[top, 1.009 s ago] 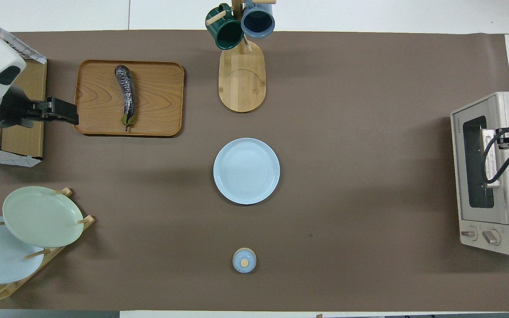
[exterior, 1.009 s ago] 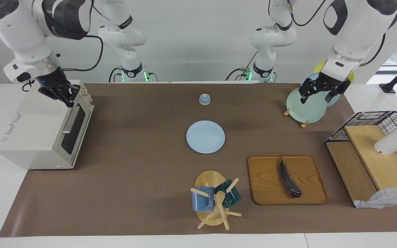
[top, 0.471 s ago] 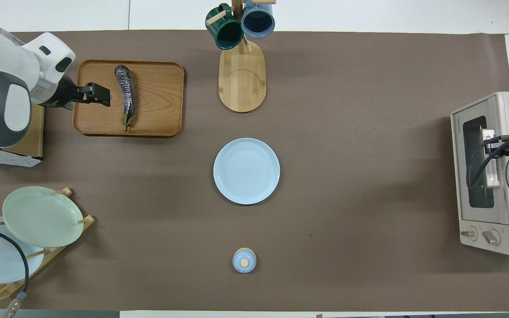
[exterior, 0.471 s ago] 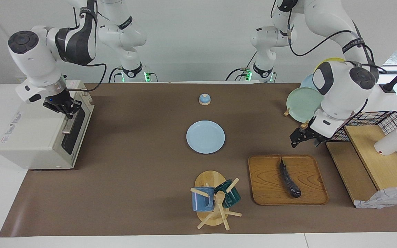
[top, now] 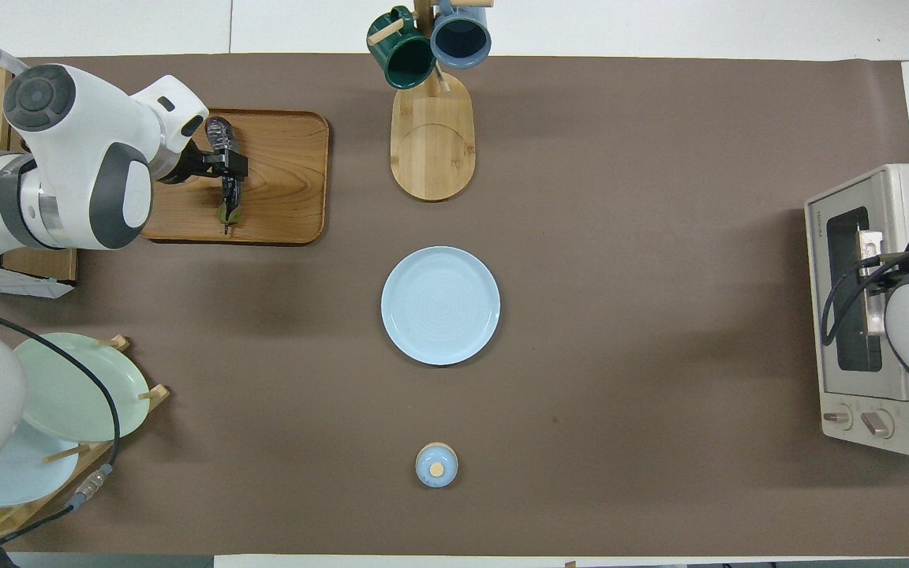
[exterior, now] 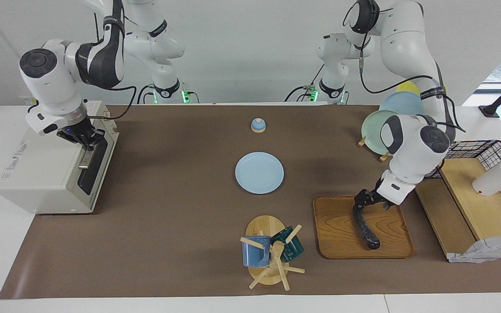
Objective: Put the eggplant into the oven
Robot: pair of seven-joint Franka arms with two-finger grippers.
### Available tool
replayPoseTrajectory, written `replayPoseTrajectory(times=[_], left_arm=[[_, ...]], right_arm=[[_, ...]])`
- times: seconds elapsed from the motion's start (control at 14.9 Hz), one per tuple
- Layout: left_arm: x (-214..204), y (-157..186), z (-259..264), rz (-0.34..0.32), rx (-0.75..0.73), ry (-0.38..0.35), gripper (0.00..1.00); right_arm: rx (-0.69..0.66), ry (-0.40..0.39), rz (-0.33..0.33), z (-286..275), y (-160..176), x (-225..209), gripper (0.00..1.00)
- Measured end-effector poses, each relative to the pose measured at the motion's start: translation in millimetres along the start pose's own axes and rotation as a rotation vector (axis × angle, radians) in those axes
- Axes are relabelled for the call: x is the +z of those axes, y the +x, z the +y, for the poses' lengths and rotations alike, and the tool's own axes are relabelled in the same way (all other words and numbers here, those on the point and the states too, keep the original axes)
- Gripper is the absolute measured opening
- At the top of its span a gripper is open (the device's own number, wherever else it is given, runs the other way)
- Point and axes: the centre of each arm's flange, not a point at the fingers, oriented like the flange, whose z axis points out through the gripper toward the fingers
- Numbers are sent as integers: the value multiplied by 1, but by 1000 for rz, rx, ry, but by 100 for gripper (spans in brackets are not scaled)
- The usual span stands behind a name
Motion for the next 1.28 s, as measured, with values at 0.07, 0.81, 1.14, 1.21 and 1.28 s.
replayPoseTrajectory(times=[0.07,0.81,1.14,1.21,1.28], left_arm=[[2,1,0,5,6,5,100],[22,-9,18,30,38,-2,88],[22,-9,18,29,38,-2,31],[21,-8,18,27,38,-2,26],[20,-8,18,23,37,-2,26]], right_arm=[[-3,0,6,-2,-1,0,1],[42,151,47,-75,1,35,1],[31,165,80,-109,4,75,1],[31,165,80,-114,5,83,1],[28,166,78,-119,7,92,1]])
